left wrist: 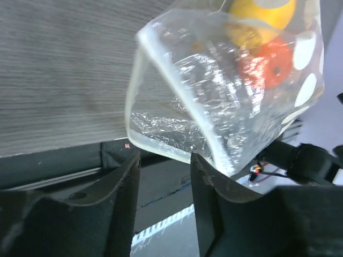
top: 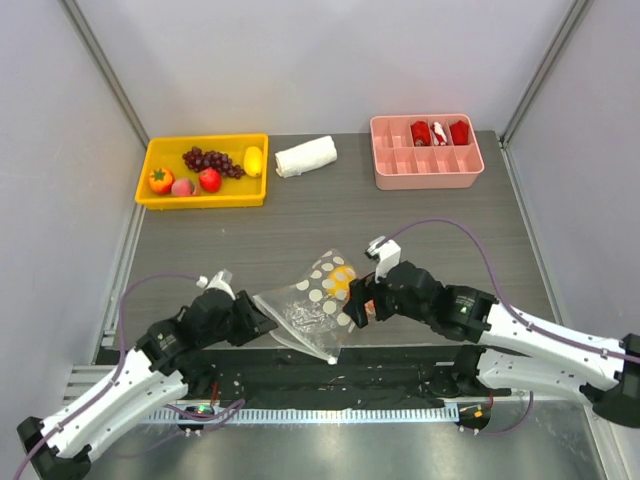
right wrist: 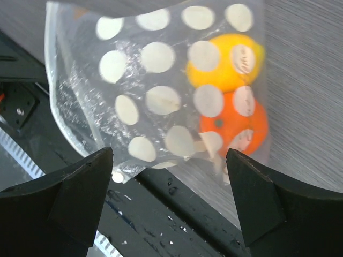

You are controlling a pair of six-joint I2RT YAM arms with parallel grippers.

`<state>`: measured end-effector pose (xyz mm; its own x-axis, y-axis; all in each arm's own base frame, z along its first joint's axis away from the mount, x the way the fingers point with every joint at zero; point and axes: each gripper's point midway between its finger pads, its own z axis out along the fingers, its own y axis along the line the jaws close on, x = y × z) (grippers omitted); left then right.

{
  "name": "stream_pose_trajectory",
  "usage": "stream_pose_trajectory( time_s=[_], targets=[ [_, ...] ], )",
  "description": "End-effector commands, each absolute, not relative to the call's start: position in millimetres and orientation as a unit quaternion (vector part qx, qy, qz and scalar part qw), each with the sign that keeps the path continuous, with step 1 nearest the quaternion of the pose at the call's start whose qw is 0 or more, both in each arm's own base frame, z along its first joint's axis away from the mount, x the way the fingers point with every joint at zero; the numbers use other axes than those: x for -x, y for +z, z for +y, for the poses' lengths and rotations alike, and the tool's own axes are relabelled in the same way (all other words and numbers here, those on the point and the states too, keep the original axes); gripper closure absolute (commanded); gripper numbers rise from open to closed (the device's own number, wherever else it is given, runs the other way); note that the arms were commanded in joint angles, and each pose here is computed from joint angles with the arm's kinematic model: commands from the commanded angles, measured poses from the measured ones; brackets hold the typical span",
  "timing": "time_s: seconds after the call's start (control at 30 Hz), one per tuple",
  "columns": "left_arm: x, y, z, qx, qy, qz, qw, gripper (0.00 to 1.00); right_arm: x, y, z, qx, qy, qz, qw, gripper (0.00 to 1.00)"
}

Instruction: Open the zip-top bag and remove the fake food

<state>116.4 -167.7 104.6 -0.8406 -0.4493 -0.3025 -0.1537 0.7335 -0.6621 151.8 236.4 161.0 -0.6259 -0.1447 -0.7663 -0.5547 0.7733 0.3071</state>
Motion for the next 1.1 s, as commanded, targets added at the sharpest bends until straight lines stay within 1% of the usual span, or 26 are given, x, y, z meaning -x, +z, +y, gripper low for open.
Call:
stream_pose_trajectory(
  time_s=[0.0, 0.03, 0.07, 0.1, 0.13, 0.17, 0.2, 0.27, 0.43, 0.5, 0.6, 0.63, 0.67, 0.73, 0.8, 0.83, 0.97, 1.07],
  targets=[
    [-121.6, 128.8, -192.9, 0.217, -0.467, 0.825, 0.233, 0.51, -145.9, 186.6, 259.0, 0.265, 0.238, 0.831, 0.427, 0.07],
    [-122.5, 133.4, -194.4, 0.219, -0.493, 0.807, 0.241, 0.49, -144.0, 193.1, 265.3, 0.271, 0.24, 0.827, 0.431, 0.06],
    [-125.7, 126.0, -198.3, 0.227, -0.509, 0.795, 0.241, 0.48, -137.5, 187.9, 273.8, 0.286, 0.232, 0.826, 0.426, 0.06],
    [-127.0, 123.0, -200.8, 0.241, -0.522, 0.785, 0.232, 0.45, -136.3, 188.0, 276.8, 0.291, 0.228, 0.825, 0.427, 0.06],
    [-129.1, 124.6, -203.9, 0.244, -0.538, 0.773, 0.231, 0.44, -134.1, 189.4, 282.2, 0.295, 0.229, 0.823, 0.429, 0.06],
    [-128.1, 112.1, -207.3, 0.246, -0.542, 0.773, 0.22, 0.44, -132.6, 186.5, 287.5, 0.3, 0.225, 0.822, 0.428, 0.06],
    [-132.1, 124.7, -212.0, 0.241, -0.568, 0.753, 0.229, 0.43, -129.3, 184.3, 291.4, 0.308, 0.224, 0.821, 0.426, 0.06],
    [-133.9, 119.5, -214.2, 0.242, -0.561, 0.759, 0.226, 0.42, -128.2, 185.3, 297.2, 0.311, 0.224, 0.819, 0.427, 0.05],
    [-135.3, 144.1, -219.6, 0.191, -0.55, 0.773, 0.251, 0.46, -126.3, 181.6, 302.3, 0.314, 0.22, 0.819, 0.426, 0.05],
    [-137.1, 142.0, -221.3, 0.178, -0.536, 0.785, 0.255, 0.43, -126.7, 181.7, 302.1, 0.312, 0.22, 0.82, 0.427, 0.05],
    [-142.4, 159.0, -231.1, 0.157, -0.554, 0.773, 0.266, 0.39, -125.2, 183.9, 303.3, 0.317, 0.224, 0.817, 0.427, 0.05],
    [-145.1, 157.2, -236.8, 0.154, -0.549, 0.78, 0.258, 0.39, -124.8, 186.9, 304.3, 0.319, 0.226, 0.814, 0.429, 0.05],
    [-146.8, 171.6, -244.4, 0.139, -0.568, 0.767, 0.262, 0.39, -124.2, 186.5, 305.2, 0.323, 0.224, 0.814, 0.428, 0.05],
    [-152.0, 166.2, -253.4, 0.121, -0.55, 0.785, 0.257, 0.38, -126.7, 191.9, 305.8, 0.325, 0.218, 0.811, 0.436, 0.05],
    [-157.6, 183.1, -263.6, 0.098, -0.555, 0.782, 0.268, 0.38, -131.1, 193.9, 302.6, 0.323, 0.201, 0.812, 0.442, 0.05],
    [-160.9, 178.1, -268.9, 0.094, -0.547, 0.789, 0.264, 0.37, -133.0, 199.3, 303.1, 0.319, 0.201, 0.811, 0.447, 0.05],
    [-171.0, 194.8, -287.1, 0.071, -0.553, 0.786, 0.267, 0.35, -140.9, 209.3, 296.6, 0.299, 0.183, 0.815, 0.462, 0.01],
    [-174.1, 203.9, -298.1, 0.055, -0.56, 0.782, 0.267, 0.34, -149.1, 202.9, 293.2, 0.29, 0.149, 0.822, 0.466, 0.0]
  ],
)
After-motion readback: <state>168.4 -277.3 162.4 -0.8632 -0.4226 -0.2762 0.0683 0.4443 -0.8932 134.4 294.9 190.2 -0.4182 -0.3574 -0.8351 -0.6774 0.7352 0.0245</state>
